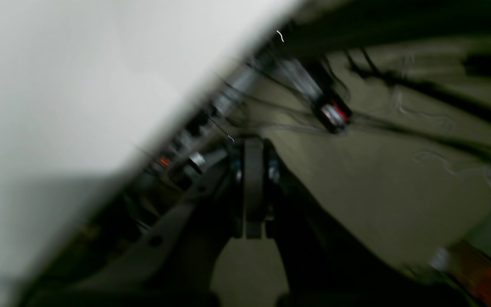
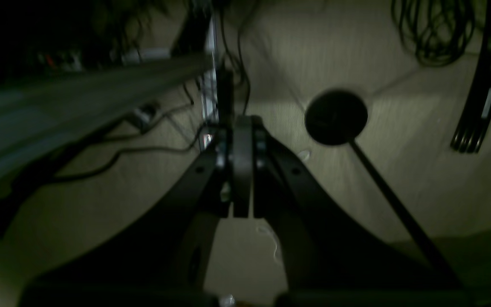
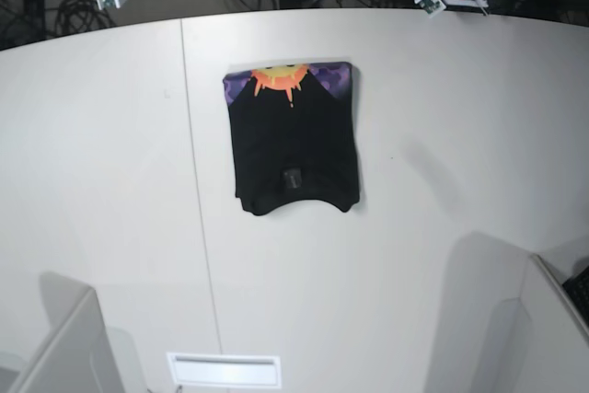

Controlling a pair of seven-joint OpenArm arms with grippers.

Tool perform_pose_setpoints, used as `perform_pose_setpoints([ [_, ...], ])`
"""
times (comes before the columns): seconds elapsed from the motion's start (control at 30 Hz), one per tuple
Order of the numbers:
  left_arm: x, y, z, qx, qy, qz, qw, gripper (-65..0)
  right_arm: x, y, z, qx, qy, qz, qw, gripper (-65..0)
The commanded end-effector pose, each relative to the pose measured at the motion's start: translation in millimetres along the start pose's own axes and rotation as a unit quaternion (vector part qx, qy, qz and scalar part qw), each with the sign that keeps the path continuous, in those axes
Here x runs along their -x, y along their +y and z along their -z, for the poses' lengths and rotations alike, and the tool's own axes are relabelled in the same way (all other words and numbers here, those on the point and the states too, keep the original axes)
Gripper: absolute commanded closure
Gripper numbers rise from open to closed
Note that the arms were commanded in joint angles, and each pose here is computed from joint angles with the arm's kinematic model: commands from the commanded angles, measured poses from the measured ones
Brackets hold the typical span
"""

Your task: Fold the T-shirt properly

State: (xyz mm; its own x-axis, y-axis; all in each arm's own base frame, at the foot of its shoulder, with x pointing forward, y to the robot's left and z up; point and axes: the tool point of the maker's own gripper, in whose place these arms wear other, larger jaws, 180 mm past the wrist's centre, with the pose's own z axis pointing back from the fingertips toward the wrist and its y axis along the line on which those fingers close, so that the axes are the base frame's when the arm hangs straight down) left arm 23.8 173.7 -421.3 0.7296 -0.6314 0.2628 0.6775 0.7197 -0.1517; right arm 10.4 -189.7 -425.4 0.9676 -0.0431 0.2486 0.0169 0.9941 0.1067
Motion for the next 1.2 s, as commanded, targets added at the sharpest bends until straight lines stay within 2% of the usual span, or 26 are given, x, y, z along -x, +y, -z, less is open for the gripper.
perform_pose_setpoints([
  [0.0, 4, -9, -4, 0.010, 0.000, 0.001, 1.000, 0.0, 5, -1, -4, 0.000, 0.009, -0.002, 1.0000, 0.0],
  [0.27, 42, -47, 0, 0.051, 0.042, -0.042, 0.997, 0.0, 41, -7, 11, -0.011, 0.081, -0.005, 0.9967, 0.0],
  [0.4, 64, -51, 20, 0.065, 0.067, -0.084, 0.992, 0.0, 90, 8, 41, -0.066, 0.168, -0.045, 0.9826, 0.0],
  [0.5, 94, -56, 49, 0.092, 0.107, -0.124, 0.982, 0.0, 131, 18, 66, -0.099, 0.212, -0.044, 0.9712, 0.0],
  [0.63, 110, -80, 90, 0.129, 0.087, -0.176, 0.972, 0.0, 170, 31, 87, -0.128, 0.248, -0.046, 0.9591, 0.0],
  [0.73, 123, -93, 114, 0.120, 0.077, -0.214, 0.966, 0.0, 186, 37, 107, -0.143, 0.257, -0.058, 0.9539, 0.0],
  [0.97, 138, -122, 163, 0.121, 0.082, -0.245, 0.958, 0.0, 223, 36, 134, -0.151, 0.295, -0.090, 0.9392, 0.0],
  [1.1, 150, -123, 187, 0.096, 0.081, -0.247, 0.961, 0.0, 228, 42, 147, -0.152, 0.283, -0.097, 0.9420, 0.0],
  [1.17, 153, -121, 193, 0.085, 0.074, -0.245, 0.963, 0.0, 224, 43, 155, -0.145, 0.270, -0.081, 0.9483, 0.0],
])
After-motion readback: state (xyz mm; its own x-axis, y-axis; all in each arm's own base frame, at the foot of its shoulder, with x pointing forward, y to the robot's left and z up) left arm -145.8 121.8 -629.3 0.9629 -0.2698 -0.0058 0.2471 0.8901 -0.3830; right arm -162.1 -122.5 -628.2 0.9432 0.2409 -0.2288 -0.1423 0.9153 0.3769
